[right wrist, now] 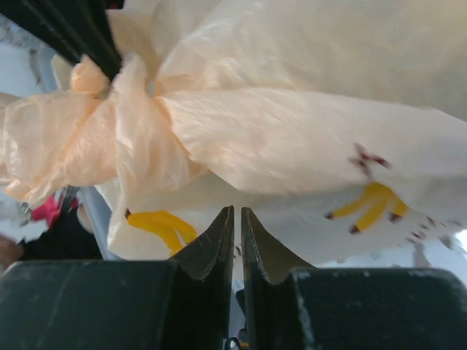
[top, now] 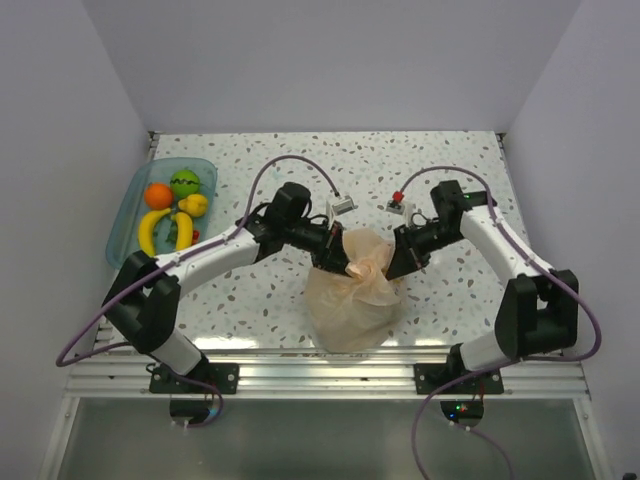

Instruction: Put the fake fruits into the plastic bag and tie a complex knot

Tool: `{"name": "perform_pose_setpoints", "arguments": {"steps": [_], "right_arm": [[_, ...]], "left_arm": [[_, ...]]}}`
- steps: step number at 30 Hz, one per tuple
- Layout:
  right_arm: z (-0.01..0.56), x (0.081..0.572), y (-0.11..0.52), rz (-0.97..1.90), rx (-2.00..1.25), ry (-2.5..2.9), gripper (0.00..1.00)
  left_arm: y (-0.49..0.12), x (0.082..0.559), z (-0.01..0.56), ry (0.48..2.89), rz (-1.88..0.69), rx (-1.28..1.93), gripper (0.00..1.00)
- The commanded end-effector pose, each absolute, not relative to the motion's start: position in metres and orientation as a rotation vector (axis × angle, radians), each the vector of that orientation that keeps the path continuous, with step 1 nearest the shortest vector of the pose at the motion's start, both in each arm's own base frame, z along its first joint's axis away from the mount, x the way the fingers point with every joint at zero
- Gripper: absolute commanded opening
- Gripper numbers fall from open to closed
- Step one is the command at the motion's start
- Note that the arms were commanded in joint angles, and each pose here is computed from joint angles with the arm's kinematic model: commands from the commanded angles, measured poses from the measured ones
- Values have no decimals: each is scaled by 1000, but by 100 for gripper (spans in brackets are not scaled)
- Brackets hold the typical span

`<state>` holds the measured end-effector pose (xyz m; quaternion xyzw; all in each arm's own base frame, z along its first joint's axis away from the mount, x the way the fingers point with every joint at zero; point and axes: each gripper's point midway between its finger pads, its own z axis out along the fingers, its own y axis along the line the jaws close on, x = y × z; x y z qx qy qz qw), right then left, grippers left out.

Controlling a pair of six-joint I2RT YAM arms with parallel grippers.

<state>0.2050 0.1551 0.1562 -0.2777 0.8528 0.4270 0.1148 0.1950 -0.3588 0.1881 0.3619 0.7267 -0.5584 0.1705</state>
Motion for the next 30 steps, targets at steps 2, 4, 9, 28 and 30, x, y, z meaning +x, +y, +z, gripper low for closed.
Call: {"name": "perform_pose_setpoints", "arguments": {"steps": [2,4,9,28,30], "right_arm": [[171,172,197,1537,-954,2419,13],[166,183,207,1517,-944,2384,14],[154,193,214,1475,-875,2378,37],[208,231,266,1538,-657,2091,85],[217,237,270,1544,-661,2047,85]], "left_arm": [[-357,200,181,2102,-1541,1052,0],[-359,200,180,2114,-1553,1041,0],[-367,191,164,2155,-1593,1025,0],[-417,162,236,1652,-2093,826,0],[-417,163,240,1634,-2096,827,0]]}}
